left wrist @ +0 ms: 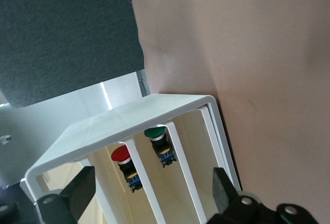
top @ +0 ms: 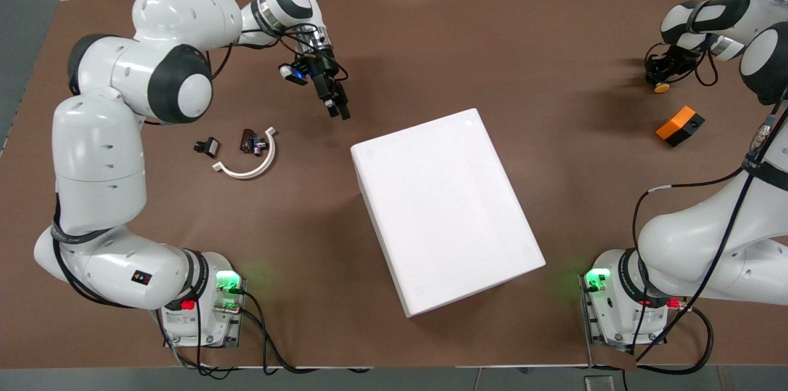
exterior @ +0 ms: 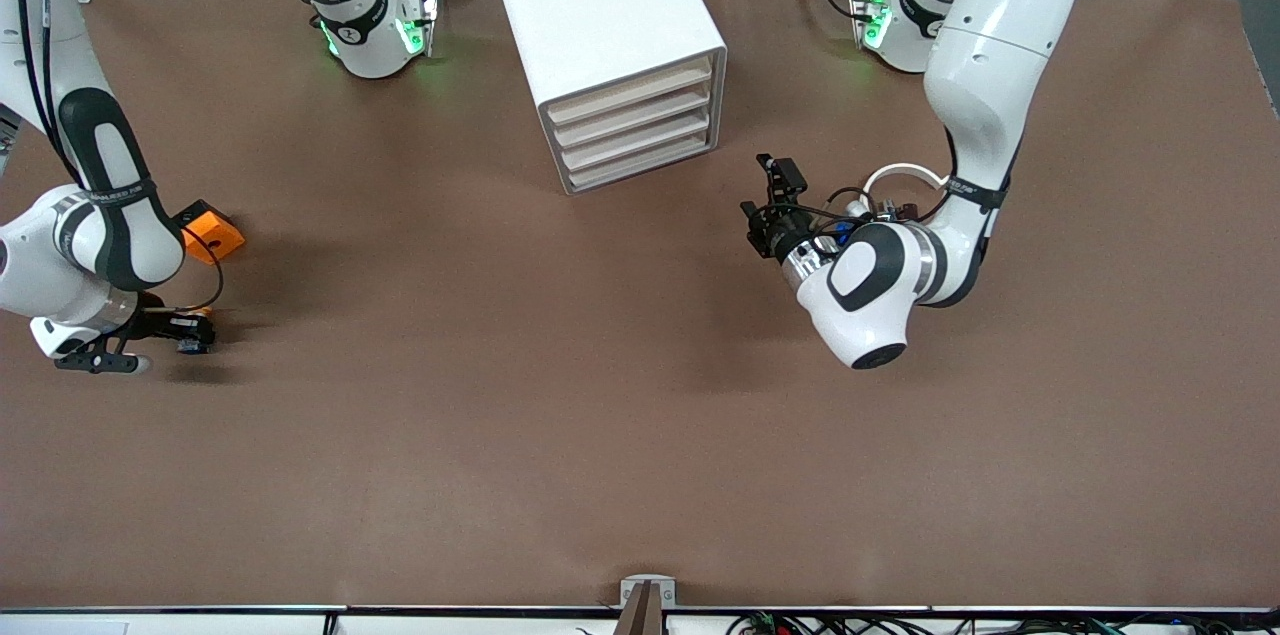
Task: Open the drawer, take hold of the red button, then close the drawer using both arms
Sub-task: 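Grasp the white drawer handle with the left gripper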
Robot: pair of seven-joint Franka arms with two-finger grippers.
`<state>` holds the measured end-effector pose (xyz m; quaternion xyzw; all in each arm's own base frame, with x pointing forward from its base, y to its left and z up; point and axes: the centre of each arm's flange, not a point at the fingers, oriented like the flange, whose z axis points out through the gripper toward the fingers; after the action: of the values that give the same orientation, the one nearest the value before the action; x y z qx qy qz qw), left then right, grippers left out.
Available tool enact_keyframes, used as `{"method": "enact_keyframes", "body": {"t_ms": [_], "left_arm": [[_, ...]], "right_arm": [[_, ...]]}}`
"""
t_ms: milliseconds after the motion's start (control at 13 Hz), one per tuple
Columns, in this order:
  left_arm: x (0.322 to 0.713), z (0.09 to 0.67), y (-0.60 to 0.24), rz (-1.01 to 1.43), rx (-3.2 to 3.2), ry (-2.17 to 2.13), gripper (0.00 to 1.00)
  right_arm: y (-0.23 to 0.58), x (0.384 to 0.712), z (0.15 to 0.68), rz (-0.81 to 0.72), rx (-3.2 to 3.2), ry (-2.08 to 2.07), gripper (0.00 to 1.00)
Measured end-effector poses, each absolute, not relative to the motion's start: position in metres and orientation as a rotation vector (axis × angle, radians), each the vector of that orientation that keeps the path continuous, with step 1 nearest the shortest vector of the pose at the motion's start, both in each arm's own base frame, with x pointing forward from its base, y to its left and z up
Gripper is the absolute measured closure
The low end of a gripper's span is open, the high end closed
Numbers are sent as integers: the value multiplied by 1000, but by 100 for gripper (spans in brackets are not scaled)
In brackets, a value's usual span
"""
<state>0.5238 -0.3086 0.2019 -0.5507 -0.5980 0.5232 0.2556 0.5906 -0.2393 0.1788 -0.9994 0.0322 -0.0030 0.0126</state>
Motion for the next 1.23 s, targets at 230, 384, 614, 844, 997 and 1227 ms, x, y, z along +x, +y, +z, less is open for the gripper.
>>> {"method": "enact_keyframes", "body": {"t_ms": [230,384,614,844,997,1227], "left_arm": [[518,189,-321,1461,-1384,-1622,0],[514,185,-331,1485,-1327,-1611,0],[510,180,-345,1465,-1186,-1638,0],[505,177,-356,1483,-1101,-1627,0],[500,179,-365,1495,-1089,-1611,0],[487,177,-379,1479,-1083,-1570,0]], "right_arm": [[-241,601,192,19,-3102,93,59],[-241,610,207,47,-3088,95,59],[-234,617,224,49,-3084,110,59],[-232,617,223,55,-3083,113,59],[-236,615,222,61,-3085,122,59],[-241,613,216,64,-3089,133,59]]}}
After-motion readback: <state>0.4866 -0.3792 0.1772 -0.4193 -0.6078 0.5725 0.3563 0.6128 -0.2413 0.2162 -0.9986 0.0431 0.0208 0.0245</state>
